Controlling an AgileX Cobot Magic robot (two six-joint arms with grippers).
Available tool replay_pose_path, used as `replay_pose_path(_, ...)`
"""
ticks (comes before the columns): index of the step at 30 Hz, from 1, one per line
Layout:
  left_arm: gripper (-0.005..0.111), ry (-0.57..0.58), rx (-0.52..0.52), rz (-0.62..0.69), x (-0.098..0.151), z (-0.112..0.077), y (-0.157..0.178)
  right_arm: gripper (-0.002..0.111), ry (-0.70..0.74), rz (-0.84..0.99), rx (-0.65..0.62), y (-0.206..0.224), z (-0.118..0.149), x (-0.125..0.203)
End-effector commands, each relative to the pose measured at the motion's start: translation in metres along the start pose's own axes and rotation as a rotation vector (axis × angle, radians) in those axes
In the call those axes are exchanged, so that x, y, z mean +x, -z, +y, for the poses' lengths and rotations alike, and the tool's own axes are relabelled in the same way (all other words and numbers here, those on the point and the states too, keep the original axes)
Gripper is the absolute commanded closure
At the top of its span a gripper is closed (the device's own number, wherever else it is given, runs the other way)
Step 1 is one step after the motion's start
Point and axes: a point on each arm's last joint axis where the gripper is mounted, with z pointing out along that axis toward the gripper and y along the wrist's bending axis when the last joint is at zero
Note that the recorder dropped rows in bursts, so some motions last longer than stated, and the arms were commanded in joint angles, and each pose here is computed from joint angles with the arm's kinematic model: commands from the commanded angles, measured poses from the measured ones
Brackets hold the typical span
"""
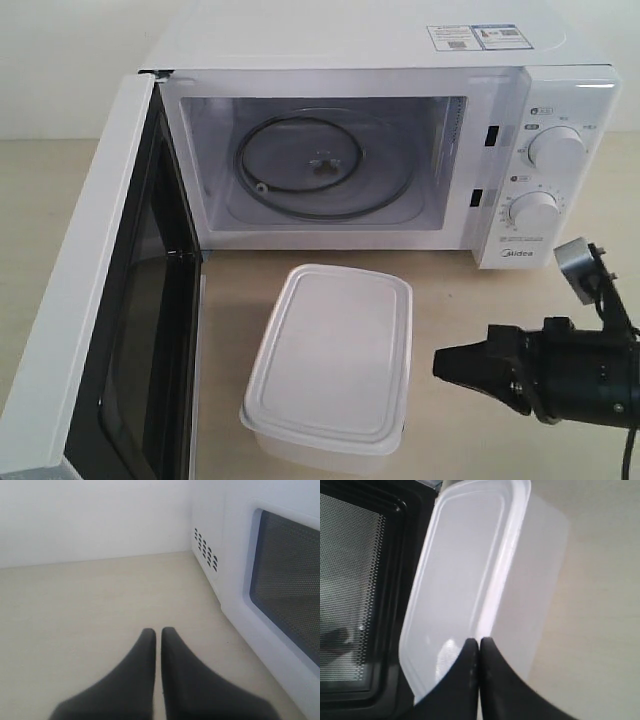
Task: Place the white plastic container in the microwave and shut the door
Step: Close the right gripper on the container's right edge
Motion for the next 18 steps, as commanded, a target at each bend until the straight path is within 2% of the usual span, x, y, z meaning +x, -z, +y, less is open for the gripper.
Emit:
replay_pose_path(1,0.102,0.011,0.001,-0.008,0.0001,-0.0002,-0.0001,0.109,-0.130,0.033,-0.128,-0.0109,-0.0039,-0.0023)
replay_pose_path(7,0.102,0.011,0.001,-0.008,0.0001,-0.0002,-0.0001,0.105,-0.177,0.104,-0.170,-0.0151,-0.0077,0.0052)
replay_pose_path(12,0.102,0.011,0.001,-0.008,0.0001,-0.0002,-0.0001,0.080,-0.180,0.104,-0.171,-0.0151,-0.0076,0.0052)
replay_pose_path(14,0.102,0.011,0.001,-0.008,0.0001,-0.0002,-0.0001,0.071,-0.230,0.108,-0.159,-0.0153,-0.0085,0.0052)
replay_pose_path(18,0.102,0.011,0.001,-0.008,0.0001,-0.0002,-0.0001,0.069,-0.260,0.112,-0.135,-0.0157,-0.0105,0.0053)
